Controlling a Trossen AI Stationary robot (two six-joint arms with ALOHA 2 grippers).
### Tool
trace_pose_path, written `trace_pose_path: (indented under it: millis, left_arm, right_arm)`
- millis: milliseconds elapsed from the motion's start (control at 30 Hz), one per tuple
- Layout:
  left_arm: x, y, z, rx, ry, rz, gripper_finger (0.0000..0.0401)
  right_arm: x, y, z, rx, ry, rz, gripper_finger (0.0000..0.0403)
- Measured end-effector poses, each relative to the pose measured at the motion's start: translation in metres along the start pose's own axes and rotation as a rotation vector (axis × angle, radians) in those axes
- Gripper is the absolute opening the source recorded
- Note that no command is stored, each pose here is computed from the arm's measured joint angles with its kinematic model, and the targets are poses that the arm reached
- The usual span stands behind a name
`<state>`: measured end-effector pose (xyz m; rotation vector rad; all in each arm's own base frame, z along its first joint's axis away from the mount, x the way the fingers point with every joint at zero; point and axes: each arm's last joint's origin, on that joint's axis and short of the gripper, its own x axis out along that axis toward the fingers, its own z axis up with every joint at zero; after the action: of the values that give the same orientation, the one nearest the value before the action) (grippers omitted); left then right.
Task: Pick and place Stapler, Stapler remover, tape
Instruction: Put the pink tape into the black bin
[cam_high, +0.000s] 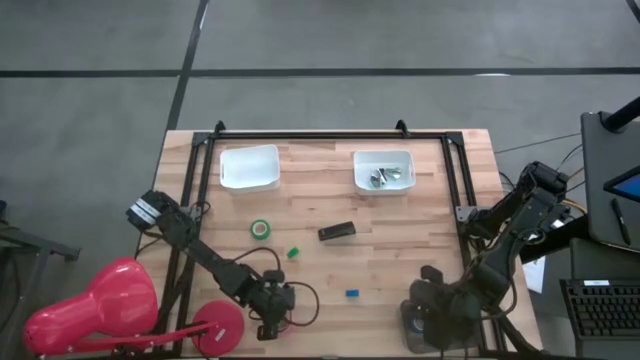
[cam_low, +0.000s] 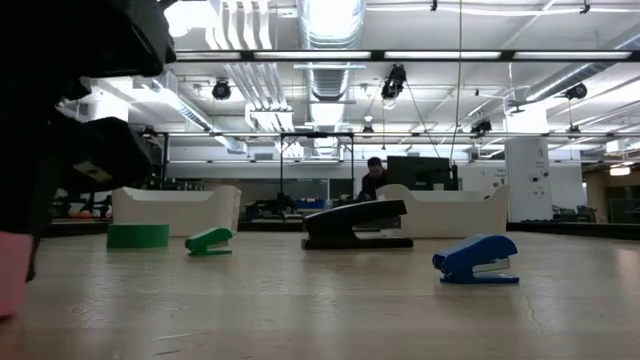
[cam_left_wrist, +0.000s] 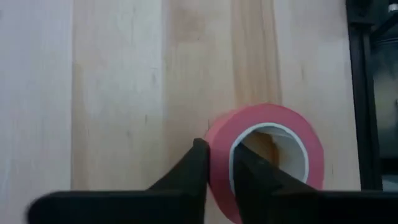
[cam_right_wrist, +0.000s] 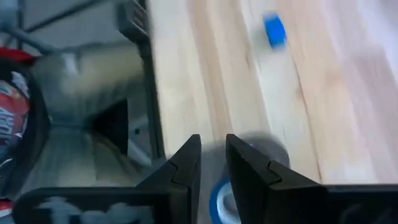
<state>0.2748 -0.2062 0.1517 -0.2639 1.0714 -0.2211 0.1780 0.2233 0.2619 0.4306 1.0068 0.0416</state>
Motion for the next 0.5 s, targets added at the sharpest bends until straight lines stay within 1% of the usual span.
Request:
trace_pose_path:
  millis: [33,133,233,300,400,500]
  left_arm:
    - [0.000,0.000,0.001,0.012,-0.010,-0.001,0.0041]
    - [-0.001,0.003,0.005,0.057,-0.074,0.060,0.0039]
    - [-0.007,0.003,0.014,0.101,-0.202,0.140,0.0039]
    - [-0.010,0.002,0.021,0.131,-0.288,0.168,0.0050]
    - [-0.016,-0.002,0.033,0.177,-0.405,0.184,0.0072]
    - [-0.023,-0.007,0.044,0.245,-0.518,0.201,0.0072]
  right_arm:
    - [0.000,0.003,0.002,-0.037,-0.043,0.014,0.0069]
    - [-0.001,0.009,0.009,-0.150,-0.176,0.033,0.0063]
    - [-0.001,0.014,0.014,-0.258,-0.290,0.037,0.0059]
    - [0.000,0.015,0.016,-0.319,-0.360,0.022,0.0059]
    - [0.001,0.016,0.018,-0.372,-0.428,-0.010,0.0061]
    - [0.004,0.015,0.021,-0.399,-0.459,-0.009,0.0066]
